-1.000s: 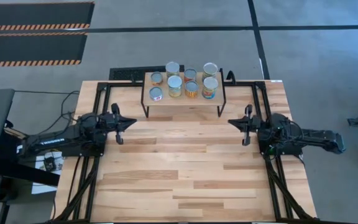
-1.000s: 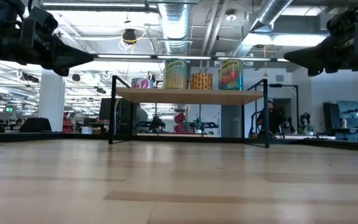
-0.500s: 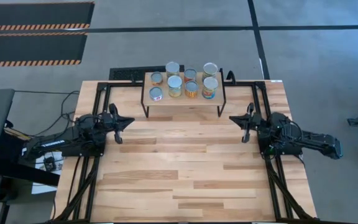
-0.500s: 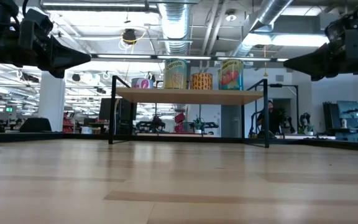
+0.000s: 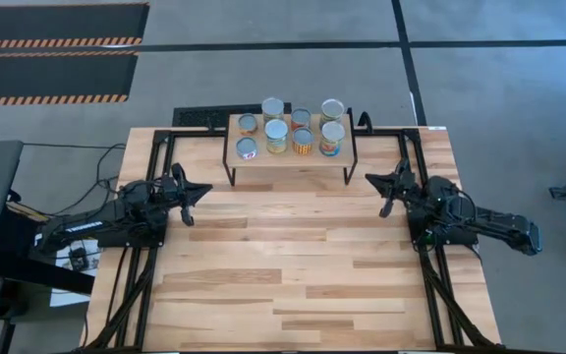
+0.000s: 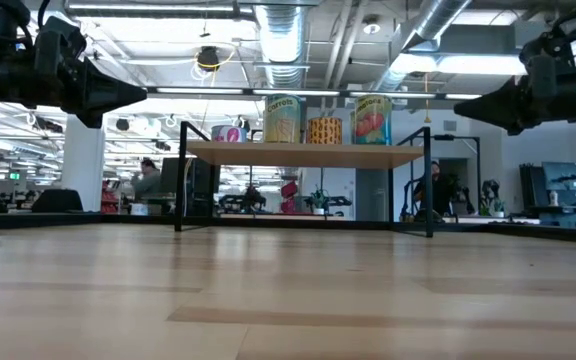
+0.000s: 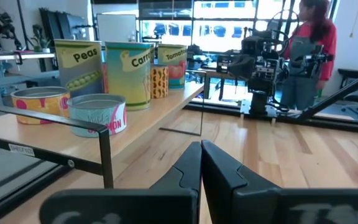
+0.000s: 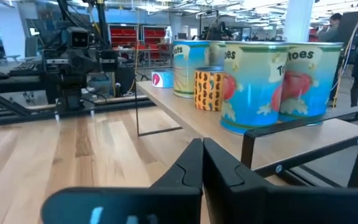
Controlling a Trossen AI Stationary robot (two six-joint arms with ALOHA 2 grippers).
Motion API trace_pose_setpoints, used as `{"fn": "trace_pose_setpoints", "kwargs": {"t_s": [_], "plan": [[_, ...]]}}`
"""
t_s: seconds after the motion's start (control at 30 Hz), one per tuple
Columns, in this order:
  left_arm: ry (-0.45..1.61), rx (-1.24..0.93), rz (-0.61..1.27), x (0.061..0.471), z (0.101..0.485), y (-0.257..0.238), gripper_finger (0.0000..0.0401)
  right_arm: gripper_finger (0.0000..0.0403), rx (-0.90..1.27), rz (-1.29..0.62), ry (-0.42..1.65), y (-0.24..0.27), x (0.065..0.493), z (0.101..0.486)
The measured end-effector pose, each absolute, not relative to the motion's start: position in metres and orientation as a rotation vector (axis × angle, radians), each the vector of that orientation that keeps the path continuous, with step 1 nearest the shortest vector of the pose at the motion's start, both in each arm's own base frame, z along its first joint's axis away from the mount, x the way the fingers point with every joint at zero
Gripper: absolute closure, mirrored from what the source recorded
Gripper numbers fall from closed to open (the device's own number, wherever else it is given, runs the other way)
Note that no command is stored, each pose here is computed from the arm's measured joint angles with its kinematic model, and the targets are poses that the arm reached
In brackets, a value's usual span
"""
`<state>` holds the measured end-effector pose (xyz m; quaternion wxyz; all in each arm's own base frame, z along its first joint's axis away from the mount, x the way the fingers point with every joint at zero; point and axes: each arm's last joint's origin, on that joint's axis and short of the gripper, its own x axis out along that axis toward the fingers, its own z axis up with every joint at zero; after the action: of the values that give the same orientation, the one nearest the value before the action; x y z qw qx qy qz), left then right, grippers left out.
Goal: Pick and place cans onto a shelf
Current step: Return to Home Position
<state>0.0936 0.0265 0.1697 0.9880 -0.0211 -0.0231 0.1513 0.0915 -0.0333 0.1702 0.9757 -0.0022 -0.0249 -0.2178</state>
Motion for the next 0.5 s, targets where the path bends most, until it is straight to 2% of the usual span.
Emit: {"fn": "trace_pose_setpoints", "kwargs": {"t_s": [0.5], "plan": [[-0.043, -0.041, 0.289, 0.0939, 0.169, 0.0262, 0.0401, 0.0374, -0.002, -0.413, -0.042, -0.0311, 0.0925, 0.1691]]}}
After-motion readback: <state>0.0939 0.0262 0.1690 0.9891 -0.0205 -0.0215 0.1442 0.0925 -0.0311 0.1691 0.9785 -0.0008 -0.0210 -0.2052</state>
